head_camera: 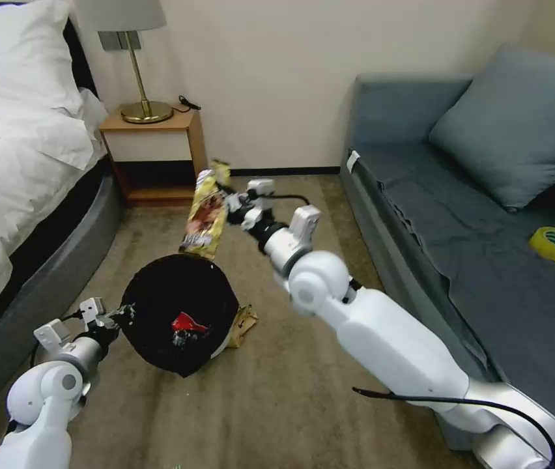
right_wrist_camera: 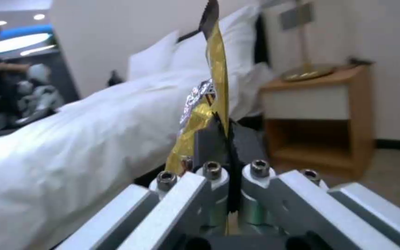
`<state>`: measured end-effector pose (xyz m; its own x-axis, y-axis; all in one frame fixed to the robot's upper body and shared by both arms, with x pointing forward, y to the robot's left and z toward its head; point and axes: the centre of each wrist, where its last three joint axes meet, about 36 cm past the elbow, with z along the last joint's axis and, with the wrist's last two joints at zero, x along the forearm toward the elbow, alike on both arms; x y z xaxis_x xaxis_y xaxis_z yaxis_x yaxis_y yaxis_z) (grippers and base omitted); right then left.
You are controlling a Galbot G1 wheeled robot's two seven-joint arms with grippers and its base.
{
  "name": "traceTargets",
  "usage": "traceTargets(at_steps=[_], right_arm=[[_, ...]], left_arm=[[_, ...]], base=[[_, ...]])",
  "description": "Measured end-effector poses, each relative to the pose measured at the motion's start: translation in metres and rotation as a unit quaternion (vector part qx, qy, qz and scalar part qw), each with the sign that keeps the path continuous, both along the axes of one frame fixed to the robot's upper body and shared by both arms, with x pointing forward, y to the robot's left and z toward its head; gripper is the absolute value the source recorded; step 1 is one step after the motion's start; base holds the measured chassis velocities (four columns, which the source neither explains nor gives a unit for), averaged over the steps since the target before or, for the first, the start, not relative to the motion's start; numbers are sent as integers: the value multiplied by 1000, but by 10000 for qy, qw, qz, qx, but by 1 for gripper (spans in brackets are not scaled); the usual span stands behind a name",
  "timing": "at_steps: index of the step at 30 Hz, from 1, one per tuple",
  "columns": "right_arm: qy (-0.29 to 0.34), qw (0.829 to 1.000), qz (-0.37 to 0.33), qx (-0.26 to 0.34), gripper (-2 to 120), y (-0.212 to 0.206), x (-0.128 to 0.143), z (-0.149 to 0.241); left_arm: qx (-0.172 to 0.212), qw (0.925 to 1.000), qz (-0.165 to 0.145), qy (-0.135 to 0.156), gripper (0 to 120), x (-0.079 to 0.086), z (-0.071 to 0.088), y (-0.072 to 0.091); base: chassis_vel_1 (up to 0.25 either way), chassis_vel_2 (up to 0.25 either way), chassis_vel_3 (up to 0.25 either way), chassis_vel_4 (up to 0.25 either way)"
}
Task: Pick up the trash bin, then pick up the garbage on the floor and place it into the trash bin.
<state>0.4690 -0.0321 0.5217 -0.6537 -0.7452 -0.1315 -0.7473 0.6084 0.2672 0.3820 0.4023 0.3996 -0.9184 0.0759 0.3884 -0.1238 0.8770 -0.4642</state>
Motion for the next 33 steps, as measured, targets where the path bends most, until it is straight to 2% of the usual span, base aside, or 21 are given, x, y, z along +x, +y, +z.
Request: traceTargets(at_steps=[3,10,16,17,19,21,23,26,27,30,31,33], right_arm=[[-17,9994,307,-143,0,12,-16,-16],[-108,9987,356,-360,0,25,-16,-48],[-356,9959,309,-769,1,26,-12,-81],[-375,9956,313,-802,7,25,-12,-85],[-412,9950,312,-853,10,23,-11,-88],[-490,9942,296,-913,22,21,-11,-92],[-512,9939,292,-930,25,20,-11,-93],[-628,9926,317,-986,38,17,-11,-93],[-628,9926,317,-986,38,17,-11,-93],[-676,9938,109,-875,54,14,-7,-84],[-676,9938,109,-875,54,14,-7,-84],[-719,9942,-114,-788,61,7,-2,-77]], left_arm=[[-47,10000,-24,7,4,0,4,-6],[-153,9998,-92,37,4,-3,12,-13],[-257,9996,-102,51,4,-8,18,-15],[-285,9995,-93,54,4,-8,20,-15],[-306,9995,-86,51,4,-9,22,-15],[-324,9994,-77,25,4,-9,26,-16],[-322,9995,-65,7,4,-10,28,-16],[-325,9995,-31,-24,4,-11,33,-16],[-325,9995,-31,-24,4,-11,33,-16],[-222,9997,103,-16,4,-15,35,-13],[-222,9997,103,-16,4,-15,35,-13],[-122,9997,214,-19,4,-19,35,-7]], base=[[0,0,0,0],[0,0,0,0],[0,0,0,0],[0,0,0,0],[0,0,0,0],[0,0,0,0],[0,0,0,0],[0,0,0,0],[0,0,0,0],[0,0,0,0],[0,0,0,0],[0,0,0,0]])
